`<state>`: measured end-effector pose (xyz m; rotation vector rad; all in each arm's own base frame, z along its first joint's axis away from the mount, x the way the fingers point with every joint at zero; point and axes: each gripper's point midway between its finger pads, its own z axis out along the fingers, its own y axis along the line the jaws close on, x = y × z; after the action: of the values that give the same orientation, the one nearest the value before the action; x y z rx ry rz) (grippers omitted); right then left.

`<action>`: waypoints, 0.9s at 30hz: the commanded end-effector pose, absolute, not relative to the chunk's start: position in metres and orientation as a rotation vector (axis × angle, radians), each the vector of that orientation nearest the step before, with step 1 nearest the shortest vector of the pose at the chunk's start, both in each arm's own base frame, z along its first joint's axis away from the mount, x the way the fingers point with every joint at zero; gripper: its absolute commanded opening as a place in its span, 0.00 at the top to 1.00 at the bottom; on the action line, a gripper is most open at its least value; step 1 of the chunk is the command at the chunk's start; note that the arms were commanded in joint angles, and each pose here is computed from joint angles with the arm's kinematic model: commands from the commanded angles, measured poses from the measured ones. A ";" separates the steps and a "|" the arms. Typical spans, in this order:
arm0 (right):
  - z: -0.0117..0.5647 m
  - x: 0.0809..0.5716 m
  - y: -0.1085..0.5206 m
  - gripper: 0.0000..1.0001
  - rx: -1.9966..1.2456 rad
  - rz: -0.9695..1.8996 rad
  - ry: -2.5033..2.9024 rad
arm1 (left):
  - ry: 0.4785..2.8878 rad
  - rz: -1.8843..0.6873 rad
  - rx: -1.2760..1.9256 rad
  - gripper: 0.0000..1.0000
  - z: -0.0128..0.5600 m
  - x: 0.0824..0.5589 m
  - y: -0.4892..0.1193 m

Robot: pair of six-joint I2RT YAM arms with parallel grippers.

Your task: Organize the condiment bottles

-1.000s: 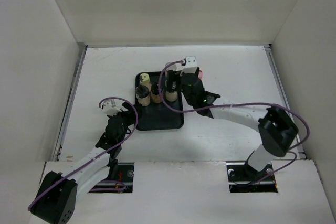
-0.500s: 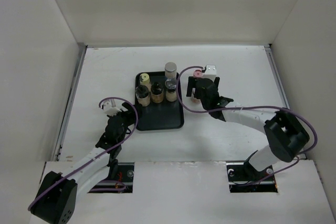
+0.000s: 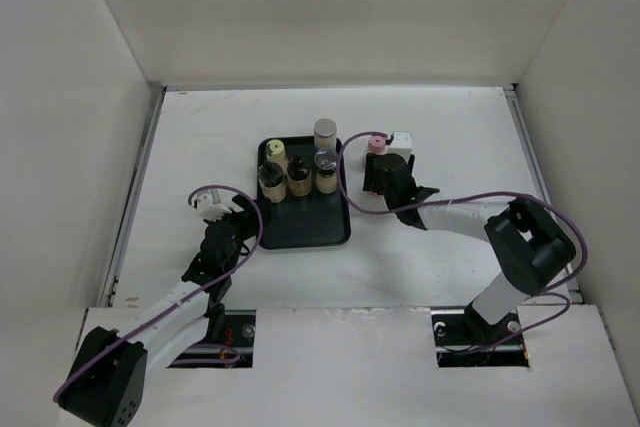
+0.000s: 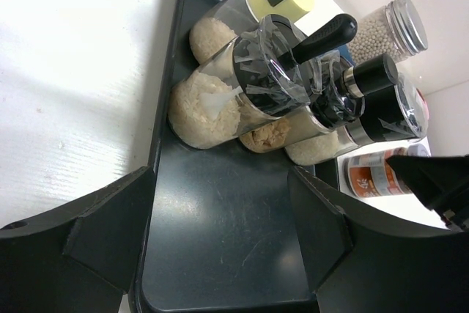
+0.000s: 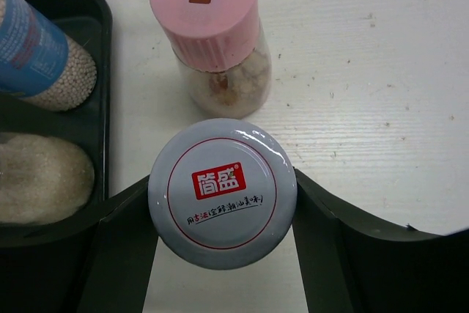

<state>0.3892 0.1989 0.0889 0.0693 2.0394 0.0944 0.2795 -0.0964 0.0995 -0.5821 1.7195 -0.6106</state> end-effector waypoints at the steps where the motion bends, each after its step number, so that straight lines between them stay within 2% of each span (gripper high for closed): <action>1: 0.150 0.389 0.205 0.43 0.111 0.167 1.864 | 1.688 -0.621 -0.573 0.28 0.101 0.278 -0.095; 6: 0.187 0.356 0.229 0.44 0.039 0.263 1.814 | 1.677 -0.626 -0.580 0.28 0.103 0.277 -0.093; 11: 0.204 0.320 0.298 0.44 -0.066 0.438 1.799 | 1.643 -0.625 -0.612 0.29 0.106 0.276 -0.084; 20: 0.194 0.293 0.429 0.43 -0.258 0.618 1.794 | 1.633 -0.561 -0.749 0.29 0.096 0.274 -0.053; 27: 0.159 0.292 0.477 0.40 -0.325 0.610 1.828 | 1.642 -0.514 -0.794 0.29 0.091 0.274 -0.045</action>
<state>0.2789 0.4434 0.1019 -0.4383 1.9697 0.4662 0.2807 -0.0507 0.1117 -0.7588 1.6164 -0.5467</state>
